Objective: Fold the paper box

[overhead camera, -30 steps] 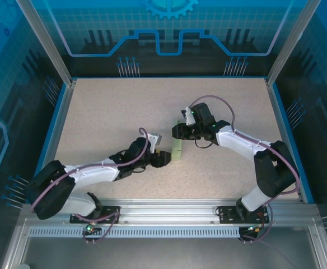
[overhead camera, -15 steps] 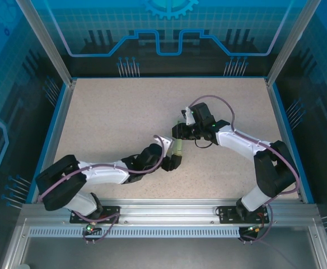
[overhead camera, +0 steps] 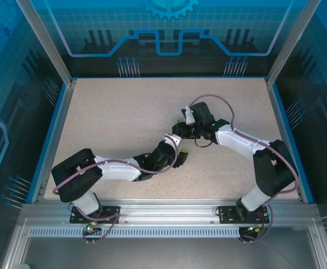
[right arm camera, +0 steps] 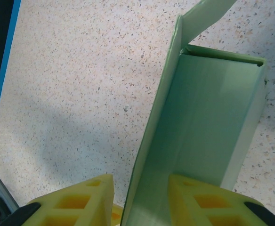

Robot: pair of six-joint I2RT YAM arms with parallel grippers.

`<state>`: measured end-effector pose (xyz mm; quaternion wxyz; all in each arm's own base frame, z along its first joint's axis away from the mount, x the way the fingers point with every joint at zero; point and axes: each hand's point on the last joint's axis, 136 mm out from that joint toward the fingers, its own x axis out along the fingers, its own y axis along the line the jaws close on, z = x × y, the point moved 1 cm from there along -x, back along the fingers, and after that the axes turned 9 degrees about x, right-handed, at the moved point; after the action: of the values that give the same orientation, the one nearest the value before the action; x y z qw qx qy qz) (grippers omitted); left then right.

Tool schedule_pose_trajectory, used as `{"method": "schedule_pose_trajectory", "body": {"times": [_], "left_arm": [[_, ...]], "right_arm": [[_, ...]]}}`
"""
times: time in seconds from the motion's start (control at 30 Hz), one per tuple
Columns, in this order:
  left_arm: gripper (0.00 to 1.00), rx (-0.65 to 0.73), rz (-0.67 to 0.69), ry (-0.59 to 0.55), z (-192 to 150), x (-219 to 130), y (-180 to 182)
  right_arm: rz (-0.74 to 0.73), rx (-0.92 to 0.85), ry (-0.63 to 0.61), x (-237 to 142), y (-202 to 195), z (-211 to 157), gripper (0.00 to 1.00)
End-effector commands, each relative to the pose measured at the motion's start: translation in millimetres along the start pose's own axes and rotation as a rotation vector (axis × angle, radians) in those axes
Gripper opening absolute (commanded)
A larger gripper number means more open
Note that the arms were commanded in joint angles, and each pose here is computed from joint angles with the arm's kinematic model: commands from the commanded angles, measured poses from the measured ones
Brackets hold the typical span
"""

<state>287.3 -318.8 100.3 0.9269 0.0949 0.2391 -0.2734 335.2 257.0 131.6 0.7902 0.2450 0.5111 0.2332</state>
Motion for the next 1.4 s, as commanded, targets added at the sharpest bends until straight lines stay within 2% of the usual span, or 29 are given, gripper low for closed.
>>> {"method": "schedule_pose_trajectory", "body": {"times": [0.0, 0.67, 1.0, 1.37], "left_arm": [[0.74, 0.02, 0.042, -0.05, 12.4, 5.7, 1.7], [0.75, 0.058, 0.144, -0.142, 17.2, -1.4, 20.8], [0.6, 0.085, 0.16, -0.12, 1.8, -2.4, 25.6], [0.39, 0.129, 0.1, -0.096, -13.6, -3.5, 26.4]], "right_arm": [[-0.054, 0.033, 0.079, 9.1, -12.7, -20.2, 0.37], [-0.047, 0.036, 0.079, 8.3, -10.1, -18.9, 0.37], [-0.035, 0.033, 0.062, 2.1, -4.5, -12.0, 0.37], [0.003, 0.002, -0.003, -19.0, 13.1, 12.3, 0.44]]}}
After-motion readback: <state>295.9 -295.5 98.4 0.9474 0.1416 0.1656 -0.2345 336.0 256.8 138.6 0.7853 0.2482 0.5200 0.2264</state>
